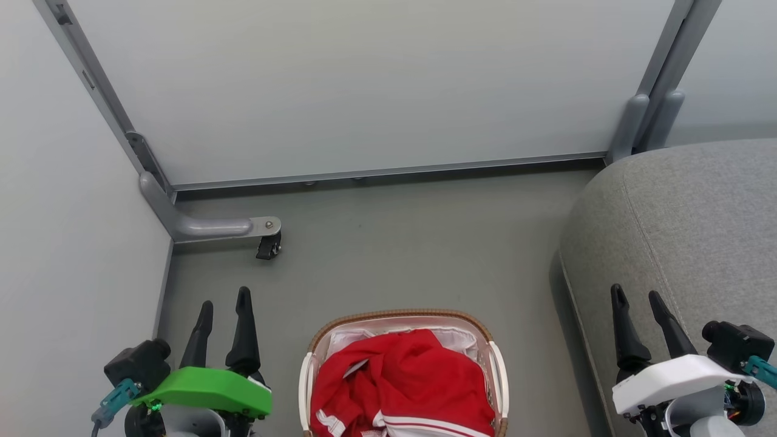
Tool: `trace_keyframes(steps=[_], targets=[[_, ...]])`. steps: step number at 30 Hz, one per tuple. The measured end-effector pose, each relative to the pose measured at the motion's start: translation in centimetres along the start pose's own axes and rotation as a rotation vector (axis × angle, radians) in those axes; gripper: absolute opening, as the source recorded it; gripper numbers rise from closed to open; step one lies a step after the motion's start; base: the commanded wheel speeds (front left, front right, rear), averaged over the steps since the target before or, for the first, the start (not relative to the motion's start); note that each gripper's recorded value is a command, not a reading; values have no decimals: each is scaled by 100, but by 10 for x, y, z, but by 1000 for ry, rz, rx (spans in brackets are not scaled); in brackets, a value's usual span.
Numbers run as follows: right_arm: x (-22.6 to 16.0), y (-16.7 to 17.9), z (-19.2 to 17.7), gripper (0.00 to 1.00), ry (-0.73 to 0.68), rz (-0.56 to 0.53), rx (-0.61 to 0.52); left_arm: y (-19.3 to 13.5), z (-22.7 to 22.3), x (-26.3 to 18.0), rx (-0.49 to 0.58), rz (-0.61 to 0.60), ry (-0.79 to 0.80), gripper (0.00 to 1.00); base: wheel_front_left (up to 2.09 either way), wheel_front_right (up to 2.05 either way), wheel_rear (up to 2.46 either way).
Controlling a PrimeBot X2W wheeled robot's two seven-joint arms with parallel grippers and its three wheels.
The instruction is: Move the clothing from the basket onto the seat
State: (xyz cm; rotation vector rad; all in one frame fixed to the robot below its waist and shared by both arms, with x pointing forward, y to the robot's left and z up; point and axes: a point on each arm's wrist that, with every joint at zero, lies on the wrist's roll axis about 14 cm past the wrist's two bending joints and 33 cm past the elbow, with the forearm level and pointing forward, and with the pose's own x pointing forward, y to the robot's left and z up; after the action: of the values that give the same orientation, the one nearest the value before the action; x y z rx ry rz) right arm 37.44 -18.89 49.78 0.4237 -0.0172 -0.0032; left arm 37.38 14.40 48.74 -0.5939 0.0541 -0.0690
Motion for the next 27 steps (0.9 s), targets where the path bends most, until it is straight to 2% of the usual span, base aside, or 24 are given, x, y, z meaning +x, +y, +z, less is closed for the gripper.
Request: trace_keyframes(steps=[27], targets=[[-1,9,-9,100,8,60,-236,-1,-17,-5,193,-26,27,100,0,0,0]])
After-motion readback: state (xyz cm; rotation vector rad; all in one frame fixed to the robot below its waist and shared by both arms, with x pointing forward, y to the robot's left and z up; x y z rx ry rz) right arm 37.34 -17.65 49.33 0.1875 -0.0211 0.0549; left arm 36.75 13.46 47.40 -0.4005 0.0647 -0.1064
